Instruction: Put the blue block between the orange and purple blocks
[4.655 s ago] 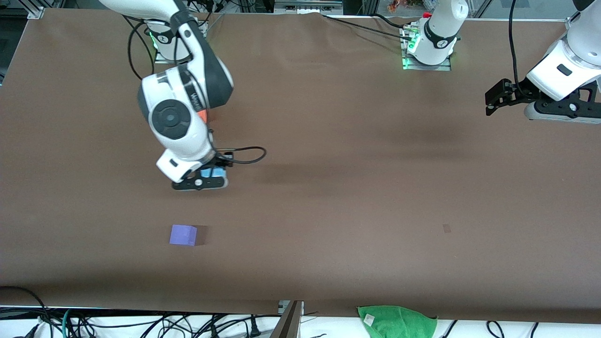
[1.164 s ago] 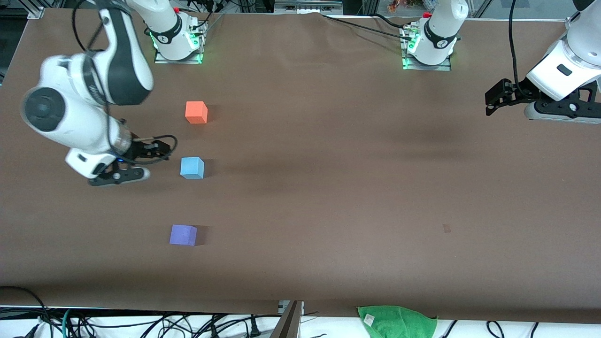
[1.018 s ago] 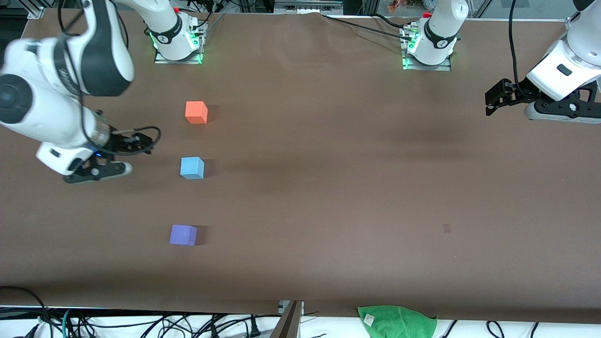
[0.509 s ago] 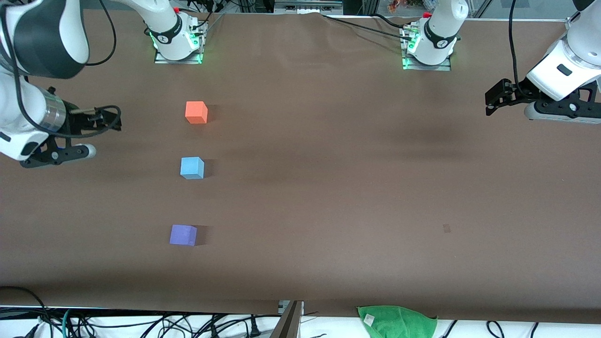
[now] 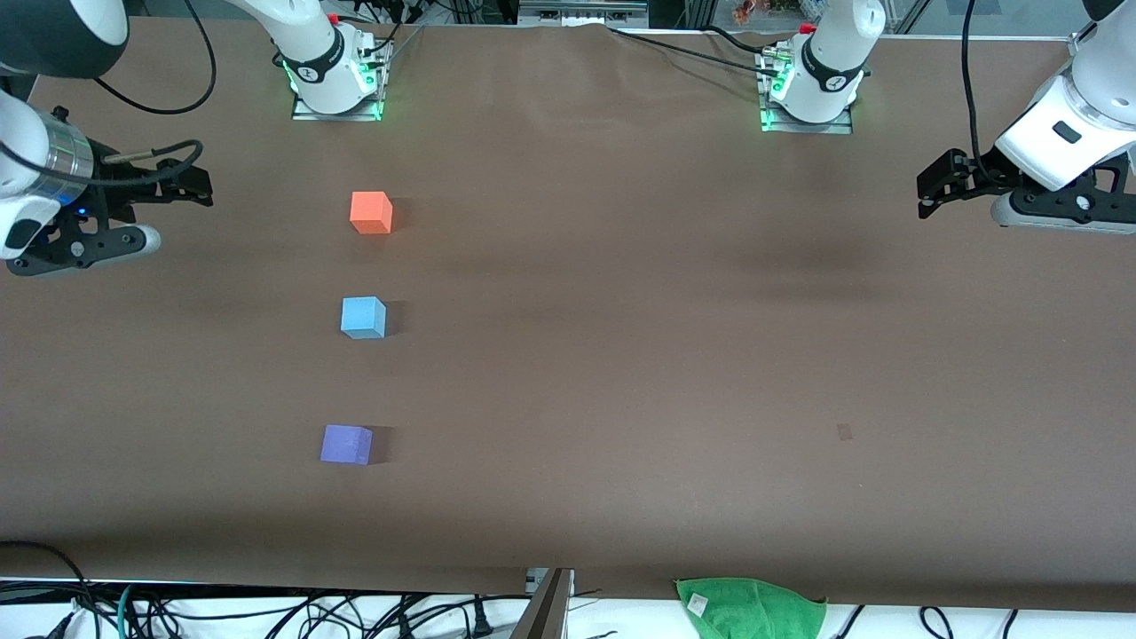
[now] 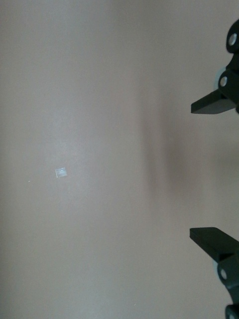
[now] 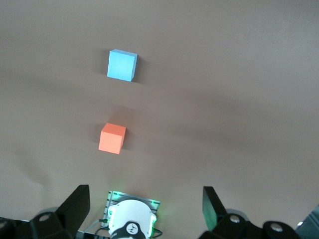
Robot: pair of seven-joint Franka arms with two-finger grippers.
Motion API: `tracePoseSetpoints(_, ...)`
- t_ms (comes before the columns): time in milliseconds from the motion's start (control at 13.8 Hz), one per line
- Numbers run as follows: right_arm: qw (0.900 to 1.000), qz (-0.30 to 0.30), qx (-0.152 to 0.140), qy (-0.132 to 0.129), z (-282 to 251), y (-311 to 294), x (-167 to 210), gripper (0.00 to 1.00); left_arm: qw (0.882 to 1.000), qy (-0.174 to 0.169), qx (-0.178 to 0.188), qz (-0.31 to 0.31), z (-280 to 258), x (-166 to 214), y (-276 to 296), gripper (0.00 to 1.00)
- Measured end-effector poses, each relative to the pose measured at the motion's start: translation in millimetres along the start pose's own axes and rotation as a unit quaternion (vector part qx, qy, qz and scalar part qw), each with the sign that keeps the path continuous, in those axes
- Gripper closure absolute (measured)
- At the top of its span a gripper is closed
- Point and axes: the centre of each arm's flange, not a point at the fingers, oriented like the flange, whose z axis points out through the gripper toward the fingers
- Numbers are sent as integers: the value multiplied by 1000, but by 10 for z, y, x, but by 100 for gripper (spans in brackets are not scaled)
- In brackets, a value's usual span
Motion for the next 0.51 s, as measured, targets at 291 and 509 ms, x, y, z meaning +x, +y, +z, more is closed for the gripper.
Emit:
tracePoseSetpoints(291,999,1,-14,33,-223,44,-184,0,1000,-1,0,0,1,-1,0,0)
tracePoseSetpoints(509,998,18,-12,62,-442,227,-454,0,1000,-1,0,0,1,-2,0,0)
